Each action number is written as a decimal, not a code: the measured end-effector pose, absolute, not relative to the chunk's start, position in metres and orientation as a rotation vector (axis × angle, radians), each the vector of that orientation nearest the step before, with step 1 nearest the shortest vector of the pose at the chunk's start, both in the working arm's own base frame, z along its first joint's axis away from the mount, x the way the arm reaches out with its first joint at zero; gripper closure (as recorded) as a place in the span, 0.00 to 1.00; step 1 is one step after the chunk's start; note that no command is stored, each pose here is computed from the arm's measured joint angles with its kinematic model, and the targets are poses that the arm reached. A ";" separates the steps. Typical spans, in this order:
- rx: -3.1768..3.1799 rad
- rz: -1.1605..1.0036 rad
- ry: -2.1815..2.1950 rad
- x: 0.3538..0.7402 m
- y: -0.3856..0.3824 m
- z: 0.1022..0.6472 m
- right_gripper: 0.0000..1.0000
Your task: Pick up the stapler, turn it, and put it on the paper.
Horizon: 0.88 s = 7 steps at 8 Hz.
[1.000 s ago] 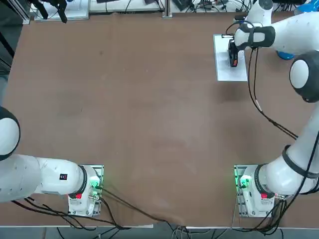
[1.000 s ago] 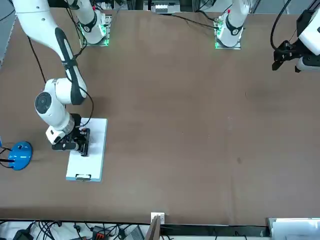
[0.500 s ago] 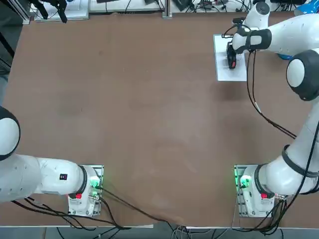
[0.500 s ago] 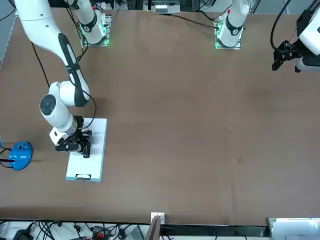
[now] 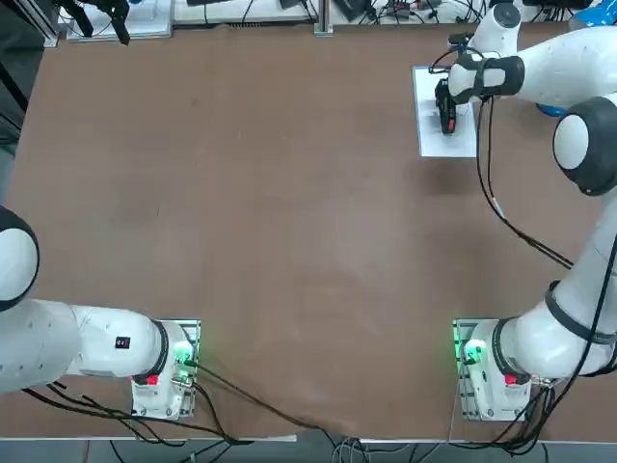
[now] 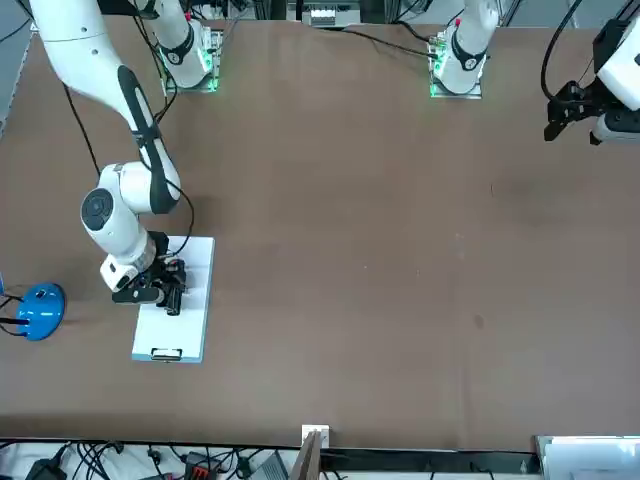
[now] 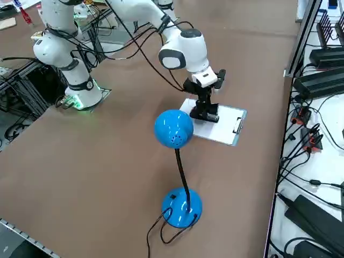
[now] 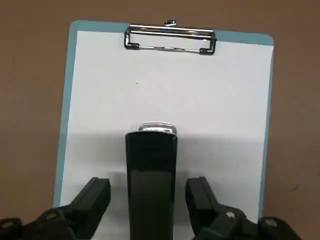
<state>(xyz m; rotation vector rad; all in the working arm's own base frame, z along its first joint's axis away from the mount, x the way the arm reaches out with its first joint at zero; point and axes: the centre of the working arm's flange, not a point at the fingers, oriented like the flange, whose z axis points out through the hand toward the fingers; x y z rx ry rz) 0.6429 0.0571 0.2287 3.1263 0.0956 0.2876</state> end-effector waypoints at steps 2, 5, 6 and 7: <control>3.130 0.248 0.096 0.645 0.057 0.257 0.00; 3.140 0.165 0.100 0.637 0.052 0.374 0.00; 3.143 0.163 0.097 0.627 0.049 0.418 0.00; 3.146 0.165 0.089 0.613 0.044 0.456 0.00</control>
